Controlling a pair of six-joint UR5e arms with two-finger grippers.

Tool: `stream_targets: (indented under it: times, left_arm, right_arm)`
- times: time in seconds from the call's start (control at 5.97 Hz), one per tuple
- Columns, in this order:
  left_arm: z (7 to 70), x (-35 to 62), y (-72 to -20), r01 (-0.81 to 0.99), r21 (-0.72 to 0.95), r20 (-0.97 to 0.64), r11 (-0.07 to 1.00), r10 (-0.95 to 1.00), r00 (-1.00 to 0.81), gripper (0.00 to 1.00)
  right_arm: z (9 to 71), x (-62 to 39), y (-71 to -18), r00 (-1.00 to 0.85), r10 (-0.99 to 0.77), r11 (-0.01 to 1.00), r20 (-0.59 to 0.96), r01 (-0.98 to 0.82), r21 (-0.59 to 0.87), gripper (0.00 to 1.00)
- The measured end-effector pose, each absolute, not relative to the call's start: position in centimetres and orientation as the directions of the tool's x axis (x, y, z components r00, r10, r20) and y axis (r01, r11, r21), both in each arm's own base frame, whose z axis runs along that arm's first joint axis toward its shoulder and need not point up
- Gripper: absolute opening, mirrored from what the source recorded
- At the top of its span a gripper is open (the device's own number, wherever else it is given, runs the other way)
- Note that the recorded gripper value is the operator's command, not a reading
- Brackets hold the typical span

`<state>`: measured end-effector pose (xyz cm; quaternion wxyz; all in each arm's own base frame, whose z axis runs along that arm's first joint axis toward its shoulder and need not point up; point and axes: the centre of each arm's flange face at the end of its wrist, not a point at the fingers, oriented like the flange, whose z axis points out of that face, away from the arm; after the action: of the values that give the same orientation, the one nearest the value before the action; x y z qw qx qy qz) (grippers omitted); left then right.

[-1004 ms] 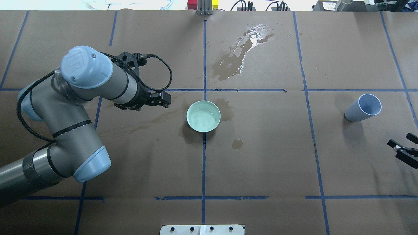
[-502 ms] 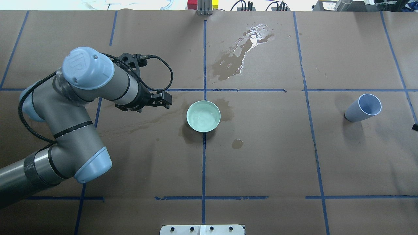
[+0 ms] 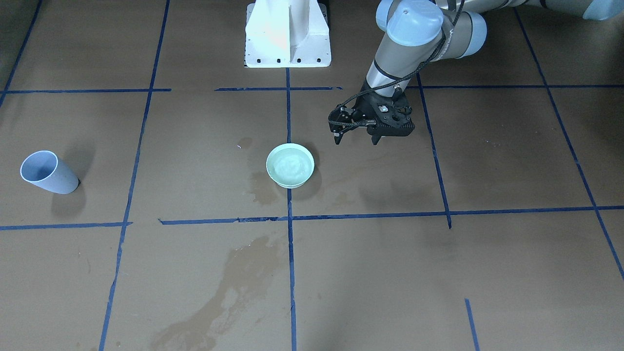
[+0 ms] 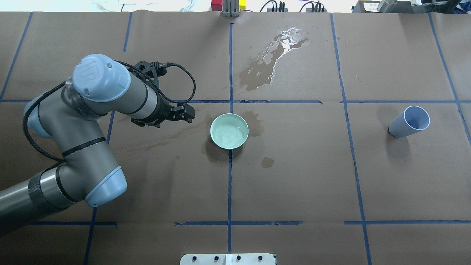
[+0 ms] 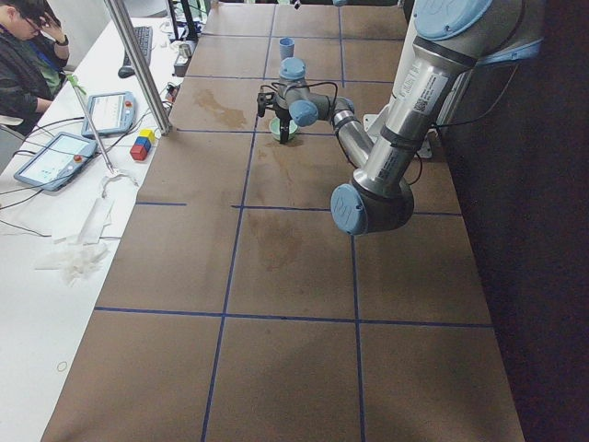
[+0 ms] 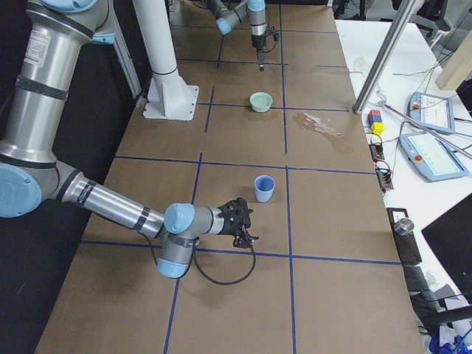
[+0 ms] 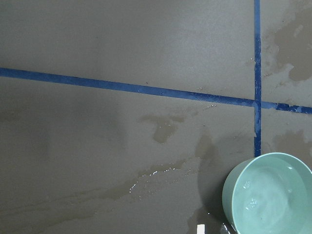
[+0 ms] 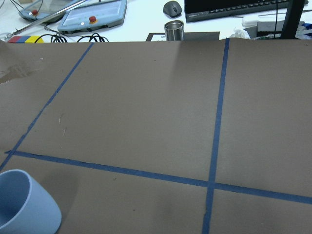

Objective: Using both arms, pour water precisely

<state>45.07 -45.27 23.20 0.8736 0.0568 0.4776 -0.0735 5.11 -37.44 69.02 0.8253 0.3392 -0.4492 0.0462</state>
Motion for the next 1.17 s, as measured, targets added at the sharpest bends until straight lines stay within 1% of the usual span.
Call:
stream_targets:
  times: [0.5,0.84,1.17]
  left_arm:
    - [23.4,45.4,-45.4,0.181,0.027,-0.840,0.983,-0.076,0.538,1.00]
    - [23.4,45.5,-45.4,0.180,0.027,-0.839,0.983,-0.075,0.538,1.00]
    - [23.5,46.0,-45.5,0.184,0.013,-0.838,0.983,-0.090,0.539,1.00]
  right_arm:
    - [70.5,8.2,-40.4,0.633,-0.204,0.886,0.747,-0.205,0.416,1.00]
    - [67.0,9.9,-41.8,0.705,-0.218,0.939,0.675,-0.037,0.342,1.00]
    - [63.6,12.8,-40.2,0.740,-0.223,0.967,0.635,0.086,0.240,1.00]
